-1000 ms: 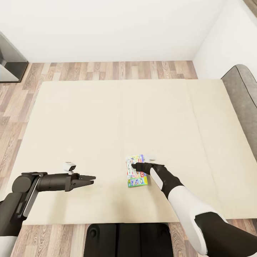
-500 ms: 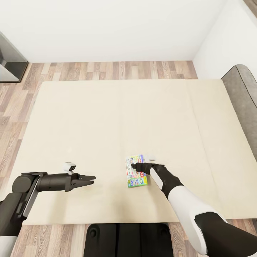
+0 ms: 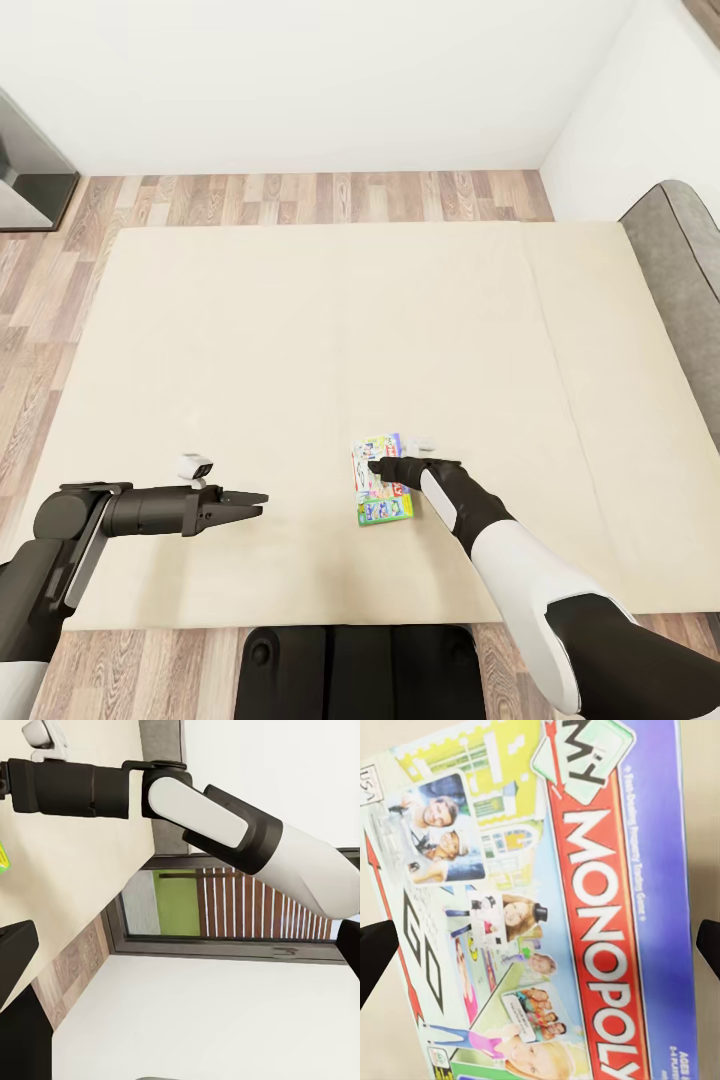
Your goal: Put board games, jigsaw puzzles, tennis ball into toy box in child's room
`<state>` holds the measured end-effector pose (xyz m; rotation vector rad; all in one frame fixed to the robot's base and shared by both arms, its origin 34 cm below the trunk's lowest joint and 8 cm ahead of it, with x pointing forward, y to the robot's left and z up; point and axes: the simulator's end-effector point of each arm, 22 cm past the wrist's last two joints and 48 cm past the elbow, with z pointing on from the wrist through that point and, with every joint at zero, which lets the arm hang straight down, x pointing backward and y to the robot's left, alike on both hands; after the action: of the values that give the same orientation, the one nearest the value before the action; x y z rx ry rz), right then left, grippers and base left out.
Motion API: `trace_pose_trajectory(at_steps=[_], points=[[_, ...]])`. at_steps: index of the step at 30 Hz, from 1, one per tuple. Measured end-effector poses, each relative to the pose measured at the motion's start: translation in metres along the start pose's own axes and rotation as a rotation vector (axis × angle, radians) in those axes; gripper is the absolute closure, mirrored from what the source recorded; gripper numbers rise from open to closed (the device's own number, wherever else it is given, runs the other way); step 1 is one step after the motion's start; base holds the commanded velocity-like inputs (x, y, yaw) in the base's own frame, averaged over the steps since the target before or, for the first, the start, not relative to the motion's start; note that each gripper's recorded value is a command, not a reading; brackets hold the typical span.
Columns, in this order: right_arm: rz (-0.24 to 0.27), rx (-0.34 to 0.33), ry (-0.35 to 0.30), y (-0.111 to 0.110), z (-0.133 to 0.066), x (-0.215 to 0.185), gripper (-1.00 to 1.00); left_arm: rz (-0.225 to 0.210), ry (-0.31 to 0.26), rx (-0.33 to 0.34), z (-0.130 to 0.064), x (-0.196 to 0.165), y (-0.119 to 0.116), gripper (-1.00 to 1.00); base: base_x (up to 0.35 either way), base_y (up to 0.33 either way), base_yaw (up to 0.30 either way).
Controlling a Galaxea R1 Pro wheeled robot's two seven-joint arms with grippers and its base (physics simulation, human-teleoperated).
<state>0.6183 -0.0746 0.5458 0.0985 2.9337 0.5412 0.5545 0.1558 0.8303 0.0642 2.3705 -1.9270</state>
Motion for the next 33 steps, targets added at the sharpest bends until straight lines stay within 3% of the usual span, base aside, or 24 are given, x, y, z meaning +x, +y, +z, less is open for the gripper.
trace_pose_trajectory(at_steps=[17,33], points=[[0.000,0.000,0.002,0.000,0.000,0.000,-1.00,0.000,0.000,0.000,0.000,0.000,0.000,-1.00,0.000,0.000,0.000],[0.012,-0.013,0.095,0.011,-0.001,0.018,-1.00,-0.001,0.000,0.000,-0.001,0.000,0.000,-1.00,0.000,0.000,0.000]])
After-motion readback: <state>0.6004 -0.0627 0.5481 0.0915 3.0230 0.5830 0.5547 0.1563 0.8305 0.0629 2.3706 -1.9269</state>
